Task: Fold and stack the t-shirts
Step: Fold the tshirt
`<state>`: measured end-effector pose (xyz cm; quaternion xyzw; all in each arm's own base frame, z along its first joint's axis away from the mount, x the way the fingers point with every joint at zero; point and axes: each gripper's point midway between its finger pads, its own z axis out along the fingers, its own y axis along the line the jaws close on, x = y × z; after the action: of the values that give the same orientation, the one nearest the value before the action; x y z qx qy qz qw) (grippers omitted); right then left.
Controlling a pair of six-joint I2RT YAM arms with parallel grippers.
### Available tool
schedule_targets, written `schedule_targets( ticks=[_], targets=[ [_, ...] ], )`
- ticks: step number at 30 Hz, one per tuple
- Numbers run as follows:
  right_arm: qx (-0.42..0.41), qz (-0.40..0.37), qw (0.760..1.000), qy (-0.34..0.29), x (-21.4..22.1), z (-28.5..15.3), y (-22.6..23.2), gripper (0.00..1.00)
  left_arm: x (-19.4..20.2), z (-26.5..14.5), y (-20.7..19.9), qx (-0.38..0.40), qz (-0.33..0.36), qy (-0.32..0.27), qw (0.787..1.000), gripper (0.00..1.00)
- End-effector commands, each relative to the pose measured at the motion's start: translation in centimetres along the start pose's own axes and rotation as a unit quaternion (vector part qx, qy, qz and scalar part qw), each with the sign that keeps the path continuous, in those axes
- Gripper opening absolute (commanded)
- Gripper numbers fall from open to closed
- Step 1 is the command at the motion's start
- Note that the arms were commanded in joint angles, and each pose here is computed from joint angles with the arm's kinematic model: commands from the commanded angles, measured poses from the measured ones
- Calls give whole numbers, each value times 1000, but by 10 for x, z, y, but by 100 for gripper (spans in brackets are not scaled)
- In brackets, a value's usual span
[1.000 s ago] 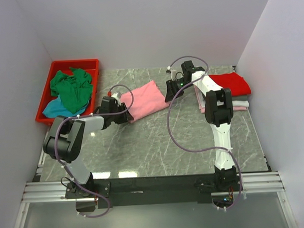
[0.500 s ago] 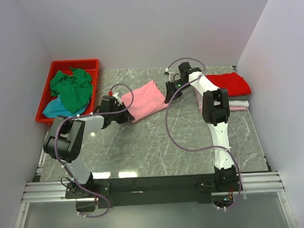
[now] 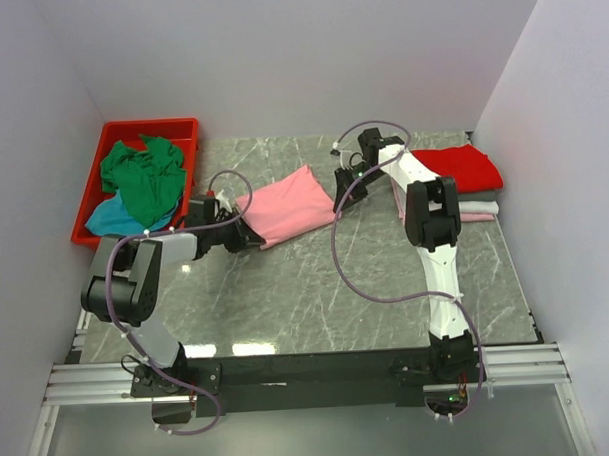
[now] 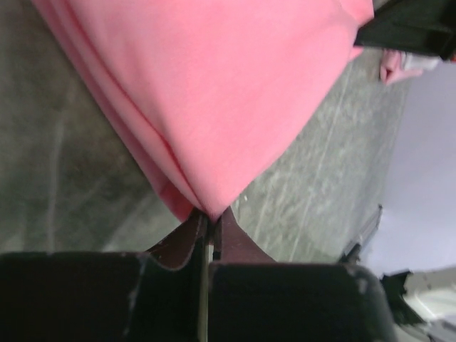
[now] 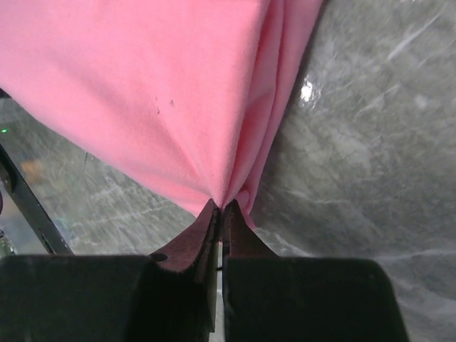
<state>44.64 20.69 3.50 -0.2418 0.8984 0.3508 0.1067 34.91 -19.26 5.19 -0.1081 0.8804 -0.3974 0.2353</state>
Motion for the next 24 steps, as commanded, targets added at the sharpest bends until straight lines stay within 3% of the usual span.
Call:
schedule_targets(
  ticks=[1, 8, 9, 11, 12, 14, 15, 16, 20, 24],
  targets=[
    [16, -1, 1000, 12, 8, -22, 4, 0, 23, -5, -7, 35, -14, 44, 998, 1],
    [-13, -11, 999, 45, 38, -24, 15, 0, 51, -8, 6, 36, -29, 82, 996, 1],
    [-22, -21, 998, 49, 42, -24, 18, 0, 55, -9, 8, 33, -32, 84, 995, 3],
    [-33, -22, 997, 62, 51, -27, 25, 1, 58, -11, 10, 27, -35, 85, 995, 20],
    [-31, -37, 997, 59, 51, -33, 27, 19, 58, -13, 13, 16, -35, 78, 996, 24],
    [-15, -46, 997, 57, 56, -38, 25, 32, 59, -22, 13, 3, -31, 70, 997, 33],
    [8, -53, 997, 54, 59, -46, 25, 42, 53, -31, 5, 5, -16, 49, 999, 40],
    [25, -58, 997, 50, 58, -50, 22, 45, 49, -37, 12, -28, -17, 32, 999, 49],
    [96, -87, 991, 21, 42, -71, 14, 46, 22, -70, 2, -76, 21, -45, 996, 54],
    [124, -126, 984, -19, 18, -87, 23, 41, -6, -98, -27, -60, 72, -117, 989, 55]
  ],
)
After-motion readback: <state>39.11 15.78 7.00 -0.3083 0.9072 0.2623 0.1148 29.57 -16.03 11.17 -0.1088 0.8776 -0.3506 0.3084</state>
